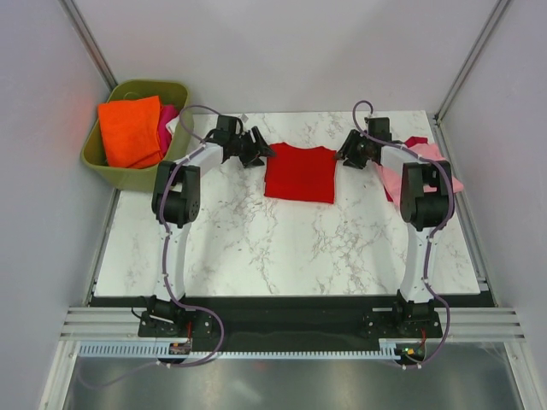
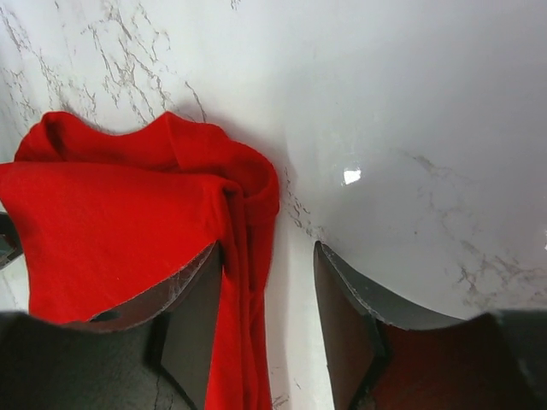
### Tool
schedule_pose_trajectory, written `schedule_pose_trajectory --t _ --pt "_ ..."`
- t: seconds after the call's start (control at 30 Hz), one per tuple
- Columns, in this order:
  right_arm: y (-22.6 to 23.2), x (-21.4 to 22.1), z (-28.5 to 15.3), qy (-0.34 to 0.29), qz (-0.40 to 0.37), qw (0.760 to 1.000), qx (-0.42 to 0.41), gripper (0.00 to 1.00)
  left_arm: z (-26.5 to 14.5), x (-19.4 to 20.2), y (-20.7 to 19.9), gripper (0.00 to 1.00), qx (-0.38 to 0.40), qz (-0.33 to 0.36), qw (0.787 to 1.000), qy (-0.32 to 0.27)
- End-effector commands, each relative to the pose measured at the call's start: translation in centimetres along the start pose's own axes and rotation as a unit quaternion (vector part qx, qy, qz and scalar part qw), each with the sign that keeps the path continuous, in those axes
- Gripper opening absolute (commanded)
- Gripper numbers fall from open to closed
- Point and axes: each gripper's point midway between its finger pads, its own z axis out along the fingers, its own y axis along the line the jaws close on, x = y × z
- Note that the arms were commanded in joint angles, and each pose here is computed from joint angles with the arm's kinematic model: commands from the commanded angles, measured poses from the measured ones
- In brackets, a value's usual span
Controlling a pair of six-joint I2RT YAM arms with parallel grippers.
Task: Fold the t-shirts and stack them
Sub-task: Fold the tshirt
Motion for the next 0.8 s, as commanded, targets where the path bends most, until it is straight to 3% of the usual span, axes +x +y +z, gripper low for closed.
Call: schedule_pose_trajectory --t 0.0,0.33,0.43,0.57,0.77 --pt "0.8 -1.8 -2.0 -0.034 -0.036 0.999 0.006 0.56 -0.5 -1.4 -1.9 0.69 0.028 0.029 0.999 -0.030" --pt "1.1 -2.9 -5.0 -0.061 -0.070 0.995 0.034 0.57 -0.6 -1.0 -2.2 0.66 0.027 0.009 0.999 -0.033" --pt "0.9 -2.5 -6.9 -0.058 -0.107 0.990 0.065 0.50 -0.9 -0.6 -2.3 0.66 0.031 0.000 0.999 -0.036" --pt "0.6 -1.1 -8.7 -0.037 -0.218 0.959 0.177 0.43 -0.9 0.4 -2.5 0.66 0.035 -0.004 0.999 -0.038" --pt "-3.7 -1.2 -11.4 -0.059 -0.266 0.887 0.371 0.40 -1.1 0.7 -2.4 0.66 0.035 0.004 0.999 -0.037"
